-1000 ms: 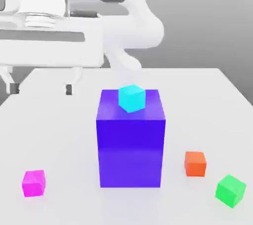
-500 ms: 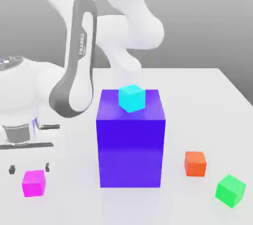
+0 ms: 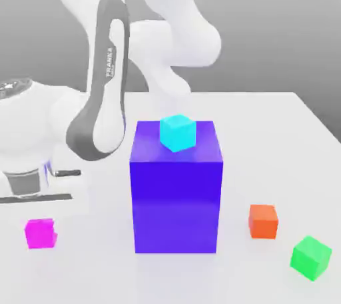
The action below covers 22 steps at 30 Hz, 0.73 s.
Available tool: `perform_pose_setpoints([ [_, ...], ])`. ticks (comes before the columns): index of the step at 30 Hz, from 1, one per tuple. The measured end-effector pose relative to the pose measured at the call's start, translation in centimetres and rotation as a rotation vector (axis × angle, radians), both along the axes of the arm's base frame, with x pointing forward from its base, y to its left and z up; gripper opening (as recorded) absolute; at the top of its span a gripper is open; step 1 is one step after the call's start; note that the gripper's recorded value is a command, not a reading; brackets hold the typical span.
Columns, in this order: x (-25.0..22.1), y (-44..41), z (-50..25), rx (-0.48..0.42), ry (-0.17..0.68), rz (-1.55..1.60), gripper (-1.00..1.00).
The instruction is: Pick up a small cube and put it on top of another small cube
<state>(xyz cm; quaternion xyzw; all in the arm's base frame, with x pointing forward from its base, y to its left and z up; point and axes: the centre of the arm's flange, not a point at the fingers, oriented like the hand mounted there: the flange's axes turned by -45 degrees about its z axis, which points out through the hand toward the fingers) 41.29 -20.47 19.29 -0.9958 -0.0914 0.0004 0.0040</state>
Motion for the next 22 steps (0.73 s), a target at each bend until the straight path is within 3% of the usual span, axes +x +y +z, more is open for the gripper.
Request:
perform_pose_setpoints([
  [8, 5.6, 19.8, 2.0, 0.012, 0.005, 0.343, -1.0],
  [15, 3.0, 37.1, 3.4, 0.003, 0.002, 0.63, -1.0],
  [18, 1.0, 44.6, 0.5, -0.006, -0.002, 0.757, -1.0],
  [19, 0.5, 45.9, -0.7, -0.007, -0.003, 0.781, 1.0],
  [22, 0.5, 45.9, -0.7, -0.007, -0.003, 0.781, 1.0],
])
